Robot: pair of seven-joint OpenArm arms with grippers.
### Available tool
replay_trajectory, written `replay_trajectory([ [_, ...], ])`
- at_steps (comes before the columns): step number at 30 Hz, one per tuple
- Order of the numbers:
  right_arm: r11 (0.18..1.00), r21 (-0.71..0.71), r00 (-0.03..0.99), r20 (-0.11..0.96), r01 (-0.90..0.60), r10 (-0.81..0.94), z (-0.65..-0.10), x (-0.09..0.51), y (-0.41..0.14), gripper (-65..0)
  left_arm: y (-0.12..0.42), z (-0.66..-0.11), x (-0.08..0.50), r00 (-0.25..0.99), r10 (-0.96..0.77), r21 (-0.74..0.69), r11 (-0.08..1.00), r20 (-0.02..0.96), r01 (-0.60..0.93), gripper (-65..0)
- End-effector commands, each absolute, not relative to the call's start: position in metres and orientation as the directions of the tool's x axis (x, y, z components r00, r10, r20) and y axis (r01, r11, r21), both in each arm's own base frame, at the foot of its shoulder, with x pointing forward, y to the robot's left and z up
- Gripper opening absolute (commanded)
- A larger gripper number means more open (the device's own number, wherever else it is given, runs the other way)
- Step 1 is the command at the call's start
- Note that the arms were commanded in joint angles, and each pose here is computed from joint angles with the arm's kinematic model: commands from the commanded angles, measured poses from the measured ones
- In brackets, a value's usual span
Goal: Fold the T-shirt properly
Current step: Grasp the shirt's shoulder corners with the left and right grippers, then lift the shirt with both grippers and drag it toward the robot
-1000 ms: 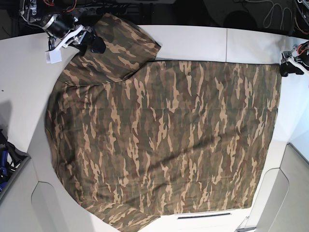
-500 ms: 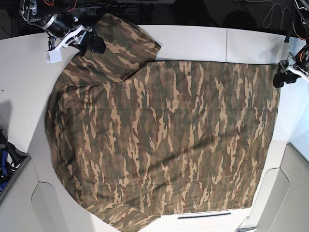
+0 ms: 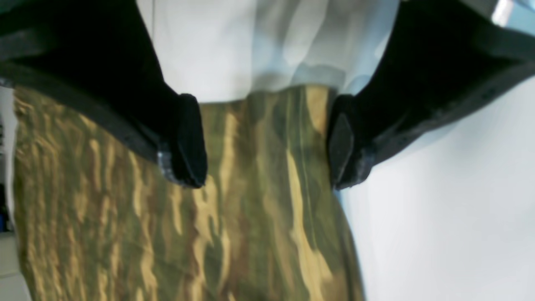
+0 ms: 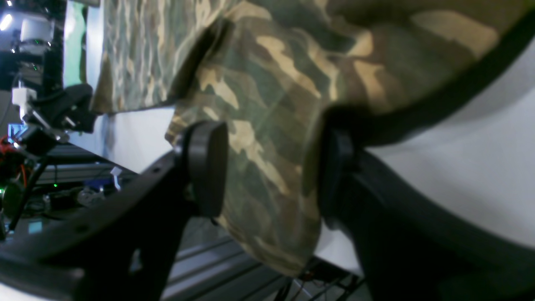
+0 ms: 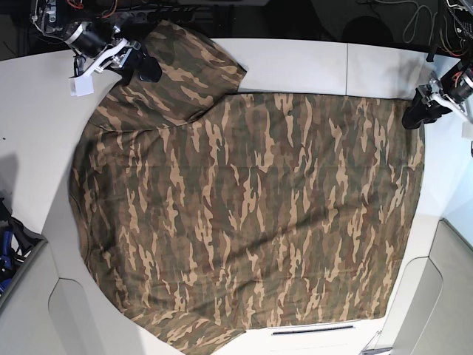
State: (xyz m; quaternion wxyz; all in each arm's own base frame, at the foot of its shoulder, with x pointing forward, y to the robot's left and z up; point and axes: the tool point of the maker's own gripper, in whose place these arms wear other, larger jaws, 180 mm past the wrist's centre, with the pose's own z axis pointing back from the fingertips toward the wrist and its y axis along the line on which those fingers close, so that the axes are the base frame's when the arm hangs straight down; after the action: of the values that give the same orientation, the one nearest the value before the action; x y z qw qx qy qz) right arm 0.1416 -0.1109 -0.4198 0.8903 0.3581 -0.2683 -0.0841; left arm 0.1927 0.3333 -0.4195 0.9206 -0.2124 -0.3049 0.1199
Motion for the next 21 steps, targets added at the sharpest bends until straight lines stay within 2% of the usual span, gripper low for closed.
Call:
replay_trajectory([
  [1,0.73,0.682,0.843,0.417,-0.043,-0.339,-0.418,0.141,-0.112,-35.7,0.333,-0.437,0.167,0.865,0.297,-0.421,0.9,0.405,-0.112,-20.1],
  [3,0.731,0.681,0.843,0.417,-0.044,-0.338,-0.418,0.141,-0.112,-43.7,0.332,-0.434,0.17,0.862,0.291,-0.42,0.902,0.414,-0.102,-27.7],
  [7,0.729,0.681,0.842,0.427,-0.061,-0.329,-0.417,0.141,-0.111,-62.3,0.329,-0.428,0.176,0.855,0.282,-0.422,0.903,0.436,-0.082,-48.5],
  [8,0.729,0.682,0.842,0.427,-0.061,-0.328,-0.417,0.141,-0.111,-65.0,0.328,-0.426,0.178,0.851,0.285,-0.428,0.9,0.442,-0.079,-53.0],
  [11,0.729,0.682,0.843,0.427,-0.061,-0.328,-0.417,0.141,-0.111,-65.0,0.325,-0.42,0.183,0.836,0.302,-0.453,0.889,0.459,-0.072,-65.0],
  [17,0.696,0.713,0.826,0.441,-0.086,-0.35,-0.401,0.148,-0.107,-65.0,0.333,-0.396,0.199,0.81,0.285,-0.449,0.893,0.512,-0.03,-65.0],
  [21,0.7,0.699,0.794,0.505,-0.146,-0.338,-0.38,0.159,-0.106,-65.0,0.331,-0.374,0.214,0.785,0.259,-0.447,0.894,0.563,0.025,-65.0],
])
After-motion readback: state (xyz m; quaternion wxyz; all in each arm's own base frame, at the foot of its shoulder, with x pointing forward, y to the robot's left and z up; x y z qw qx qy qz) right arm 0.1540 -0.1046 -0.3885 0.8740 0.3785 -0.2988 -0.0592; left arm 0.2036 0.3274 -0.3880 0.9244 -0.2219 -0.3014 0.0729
